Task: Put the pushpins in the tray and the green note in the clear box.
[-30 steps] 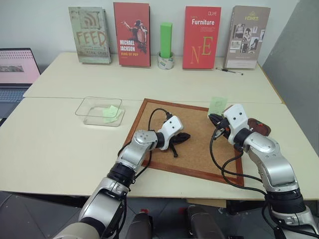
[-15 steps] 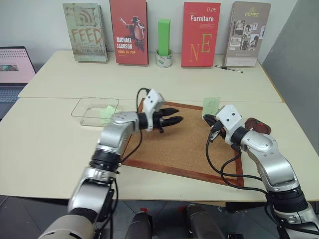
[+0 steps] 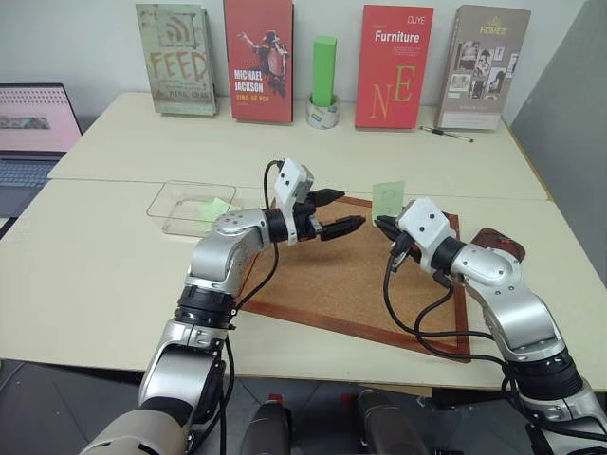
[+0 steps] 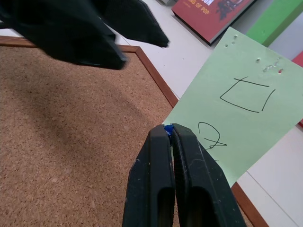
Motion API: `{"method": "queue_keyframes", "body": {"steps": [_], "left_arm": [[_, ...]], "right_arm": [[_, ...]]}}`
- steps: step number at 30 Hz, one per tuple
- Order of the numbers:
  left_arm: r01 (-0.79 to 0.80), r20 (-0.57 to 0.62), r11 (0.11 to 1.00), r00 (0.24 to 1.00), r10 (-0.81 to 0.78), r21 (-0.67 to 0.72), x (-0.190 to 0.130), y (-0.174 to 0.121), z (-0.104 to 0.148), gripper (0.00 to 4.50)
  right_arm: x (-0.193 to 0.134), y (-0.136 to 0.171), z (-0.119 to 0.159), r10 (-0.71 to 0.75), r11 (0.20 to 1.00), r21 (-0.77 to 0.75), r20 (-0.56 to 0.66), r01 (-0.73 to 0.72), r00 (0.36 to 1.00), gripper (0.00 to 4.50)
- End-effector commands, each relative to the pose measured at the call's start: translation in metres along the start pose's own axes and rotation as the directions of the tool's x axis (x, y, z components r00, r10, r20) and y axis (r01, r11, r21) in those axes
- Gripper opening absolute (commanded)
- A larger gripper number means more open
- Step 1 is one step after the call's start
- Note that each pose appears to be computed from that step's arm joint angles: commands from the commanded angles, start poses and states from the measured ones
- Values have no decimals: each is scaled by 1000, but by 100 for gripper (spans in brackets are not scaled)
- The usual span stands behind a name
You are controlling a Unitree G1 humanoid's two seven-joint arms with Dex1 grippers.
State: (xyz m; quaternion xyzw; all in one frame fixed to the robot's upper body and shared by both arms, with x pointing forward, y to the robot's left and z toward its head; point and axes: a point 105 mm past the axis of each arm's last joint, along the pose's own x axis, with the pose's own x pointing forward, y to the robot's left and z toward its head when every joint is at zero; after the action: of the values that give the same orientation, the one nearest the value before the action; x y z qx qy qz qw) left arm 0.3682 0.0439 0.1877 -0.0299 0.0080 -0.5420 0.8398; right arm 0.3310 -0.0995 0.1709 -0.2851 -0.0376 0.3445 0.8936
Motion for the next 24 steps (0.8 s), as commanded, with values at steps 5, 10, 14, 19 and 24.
{"method": "queue_keyframes", "body": {"steps": [5,10,14,19,24], "left_arm": [[42,81,995,996,-34,-91,18,-7,21,449],[57,82,991,996,-47,-124,26,-11,16,449],[42,88,991,996,-31,-127,27,-9,15,412],[49,88,990,995,-38,-132,25,-9,13,331],[59,82,988,996,-47,-143,24,-12,11,226]], "right_arm": [[-2,9,32,49,993,-108,87,-39,995,0],[0,12,37,61,992,-117,96,-50,994,0],[1,12,38,66,992,-116,97,-54,993,0],[1,12,40,63,992,-115,100,-51,993,0],[2,13,42,64,992,-118,104,-52,993,0]]}}
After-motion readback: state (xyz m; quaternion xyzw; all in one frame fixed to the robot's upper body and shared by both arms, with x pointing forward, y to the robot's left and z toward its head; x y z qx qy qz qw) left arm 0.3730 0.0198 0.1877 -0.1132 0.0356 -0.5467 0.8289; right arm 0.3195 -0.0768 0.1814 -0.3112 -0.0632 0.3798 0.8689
